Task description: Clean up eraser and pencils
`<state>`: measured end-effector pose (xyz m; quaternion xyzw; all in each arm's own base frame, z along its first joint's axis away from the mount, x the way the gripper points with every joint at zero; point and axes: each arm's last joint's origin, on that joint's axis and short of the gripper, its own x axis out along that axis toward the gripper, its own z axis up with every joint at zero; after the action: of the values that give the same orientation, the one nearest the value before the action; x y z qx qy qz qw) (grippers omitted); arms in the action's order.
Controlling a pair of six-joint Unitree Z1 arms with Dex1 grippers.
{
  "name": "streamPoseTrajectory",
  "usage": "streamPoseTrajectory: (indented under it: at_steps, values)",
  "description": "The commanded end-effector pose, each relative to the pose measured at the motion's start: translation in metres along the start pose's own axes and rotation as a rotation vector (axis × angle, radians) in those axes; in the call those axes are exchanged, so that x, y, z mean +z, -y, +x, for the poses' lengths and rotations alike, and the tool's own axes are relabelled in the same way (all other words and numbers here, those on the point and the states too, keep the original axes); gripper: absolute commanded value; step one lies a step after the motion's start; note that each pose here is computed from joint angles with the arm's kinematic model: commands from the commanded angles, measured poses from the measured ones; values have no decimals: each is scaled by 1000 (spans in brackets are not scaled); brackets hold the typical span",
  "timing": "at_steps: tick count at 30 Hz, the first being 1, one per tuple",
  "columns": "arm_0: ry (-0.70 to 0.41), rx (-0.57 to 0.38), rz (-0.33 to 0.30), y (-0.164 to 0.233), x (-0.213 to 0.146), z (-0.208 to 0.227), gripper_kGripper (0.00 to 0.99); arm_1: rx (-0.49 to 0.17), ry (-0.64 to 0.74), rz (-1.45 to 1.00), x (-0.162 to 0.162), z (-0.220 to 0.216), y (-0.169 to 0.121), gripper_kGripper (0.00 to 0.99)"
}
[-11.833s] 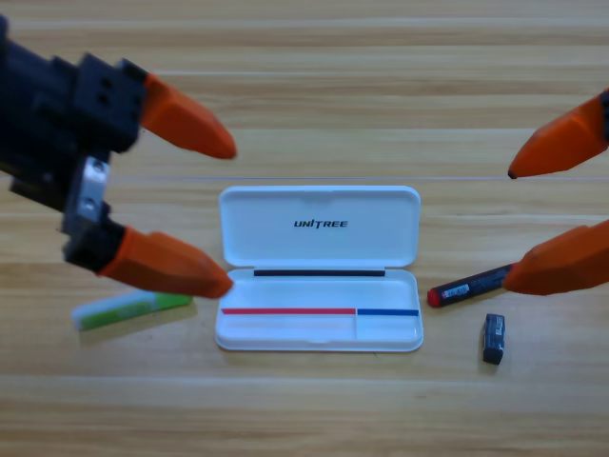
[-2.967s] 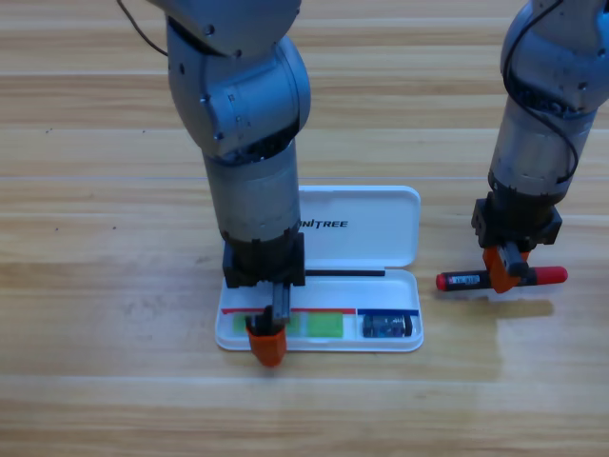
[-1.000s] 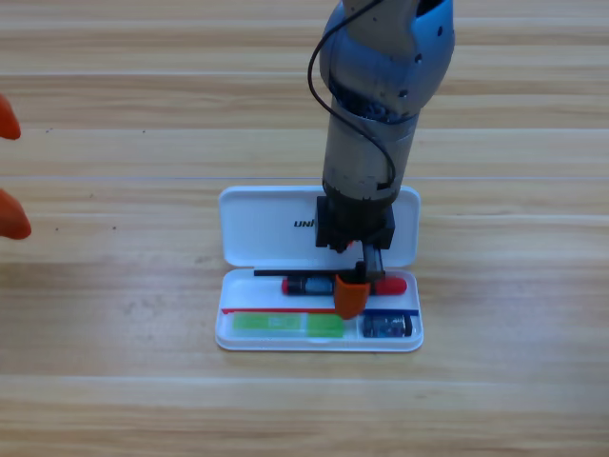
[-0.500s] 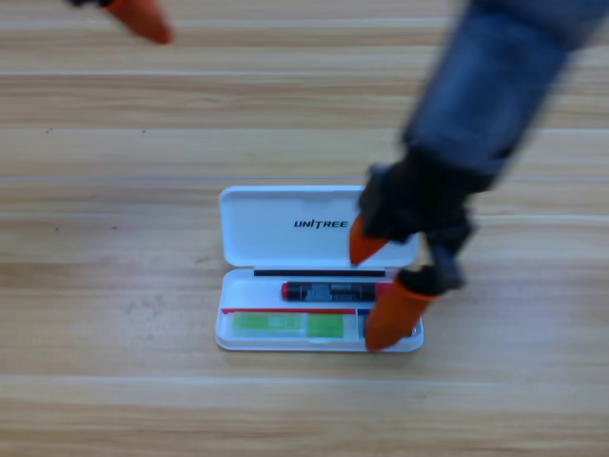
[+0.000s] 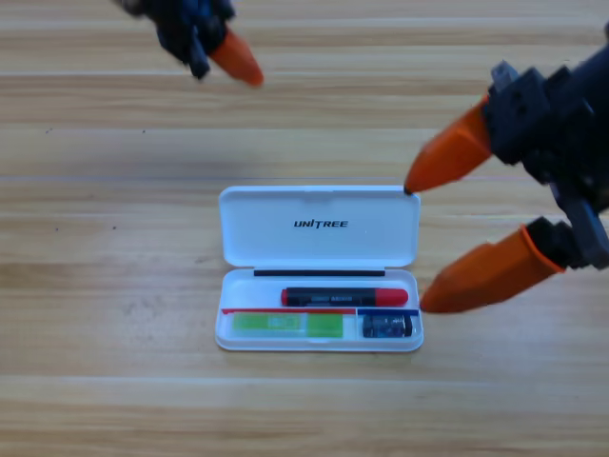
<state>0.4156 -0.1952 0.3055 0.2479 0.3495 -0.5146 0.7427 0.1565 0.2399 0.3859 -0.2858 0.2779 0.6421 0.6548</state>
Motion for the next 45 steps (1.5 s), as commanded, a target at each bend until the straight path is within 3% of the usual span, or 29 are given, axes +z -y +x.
streamPoseTrajectory:
  at_steps: [1, 16, 30, 45]
  values:
    - [-57, -152, -91, -26, -48, 65, 0, 23, 19, -4, -3, -4, -13, 936]
    - [-94, -399, -54, -9, -62, 102, 0, 23, 23, 14, -3, -1, -11, 936]
    - [-121, -510, -17, 15, -49, 105, 0, 20, 32, 19, -2, -3, -12, 943]
    - [-188, -545, 0, 39, -46, 124, 0, 18, 36, 24, -1, -4, -12, 943]
